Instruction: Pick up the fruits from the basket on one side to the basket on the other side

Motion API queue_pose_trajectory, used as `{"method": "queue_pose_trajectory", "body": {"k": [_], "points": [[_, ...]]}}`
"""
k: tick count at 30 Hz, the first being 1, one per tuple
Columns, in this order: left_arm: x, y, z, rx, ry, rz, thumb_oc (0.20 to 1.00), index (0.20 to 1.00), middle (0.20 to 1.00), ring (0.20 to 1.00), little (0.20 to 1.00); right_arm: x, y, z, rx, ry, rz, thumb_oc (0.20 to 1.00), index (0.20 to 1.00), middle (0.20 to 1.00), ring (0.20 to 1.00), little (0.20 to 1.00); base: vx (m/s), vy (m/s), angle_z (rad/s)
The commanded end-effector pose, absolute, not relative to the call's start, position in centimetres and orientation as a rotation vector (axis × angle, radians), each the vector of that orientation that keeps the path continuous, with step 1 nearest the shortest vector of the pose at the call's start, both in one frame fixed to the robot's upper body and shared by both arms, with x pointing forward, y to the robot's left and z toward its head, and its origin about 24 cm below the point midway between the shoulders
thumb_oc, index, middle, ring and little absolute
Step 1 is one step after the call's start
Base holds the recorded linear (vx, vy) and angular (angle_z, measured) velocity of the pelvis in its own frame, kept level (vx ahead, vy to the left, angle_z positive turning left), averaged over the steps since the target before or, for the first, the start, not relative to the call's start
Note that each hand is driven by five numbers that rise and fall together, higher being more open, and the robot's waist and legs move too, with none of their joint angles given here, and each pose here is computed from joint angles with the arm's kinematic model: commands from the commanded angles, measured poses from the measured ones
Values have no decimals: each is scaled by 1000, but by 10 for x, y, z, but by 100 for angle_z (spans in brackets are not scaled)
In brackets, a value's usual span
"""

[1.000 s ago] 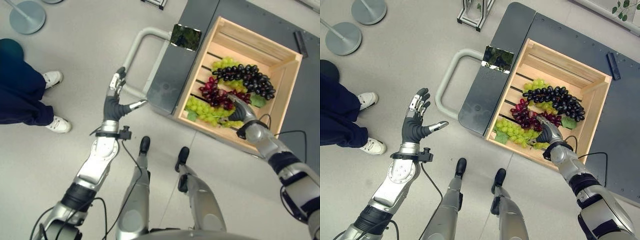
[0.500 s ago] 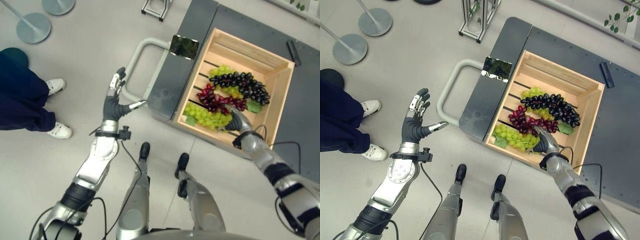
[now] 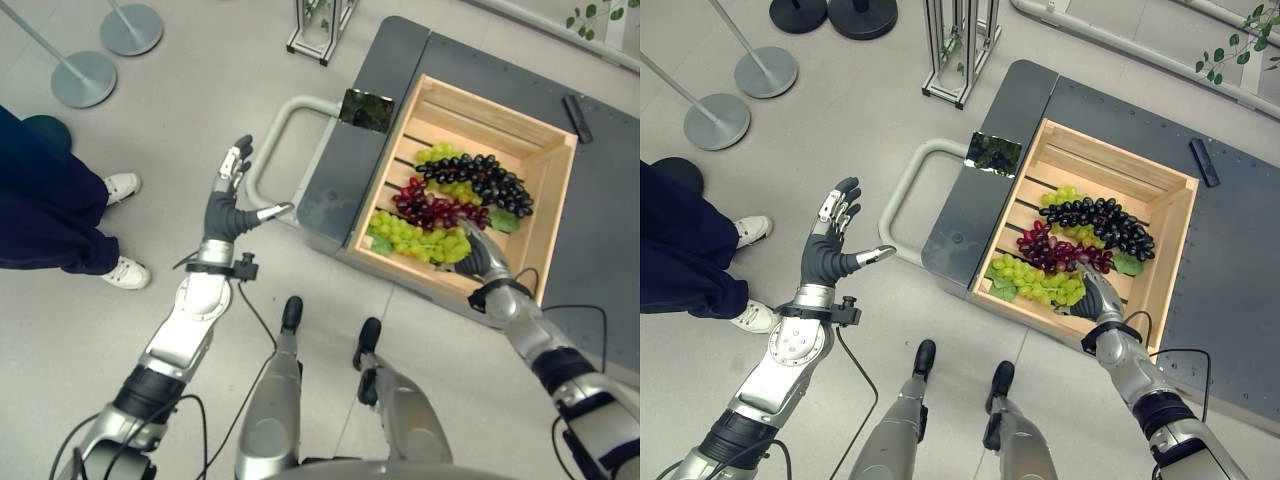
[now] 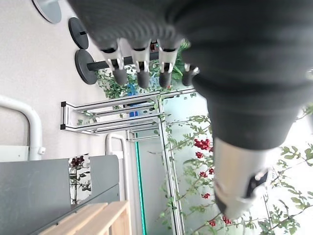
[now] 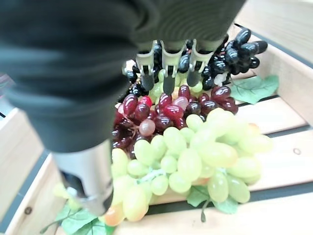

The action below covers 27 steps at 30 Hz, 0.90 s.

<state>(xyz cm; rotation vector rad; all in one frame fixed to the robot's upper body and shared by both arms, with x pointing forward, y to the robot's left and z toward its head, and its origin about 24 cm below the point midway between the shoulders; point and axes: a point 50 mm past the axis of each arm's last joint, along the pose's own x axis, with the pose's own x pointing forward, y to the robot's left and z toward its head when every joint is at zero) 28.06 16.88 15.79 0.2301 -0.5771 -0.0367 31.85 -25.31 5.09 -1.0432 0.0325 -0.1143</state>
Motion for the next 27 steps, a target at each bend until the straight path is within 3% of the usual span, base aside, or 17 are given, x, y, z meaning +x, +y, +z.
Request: {"method": "queue_pose_trajectory", "body": {"k": [1, 14, 27], "points": [[268, 166, 166, 195, -656, -52, 1000, 1000, 1000, 1000, 1000, 320, -254, 56, -1104, 6, -93, 1000, 1000, 1000, 1000, 1000, -38, 6, -1], [264, 166, 182, 118, -725, -49, 1000, 1000, 1000, 1000, 1000, 349, -231, 47, -1217, 101, 26, 1000, 1000, 1000, 1000, 1000, -26, -22, 0], [271, 154, 189, 76, -752, -42, 1000, 1000, 1000, 1000, 1000, 350, -247, 35, -1253, 254, 0, 1000, 1000, 1000, 1000, 1000, -7, -6, 9]]}}
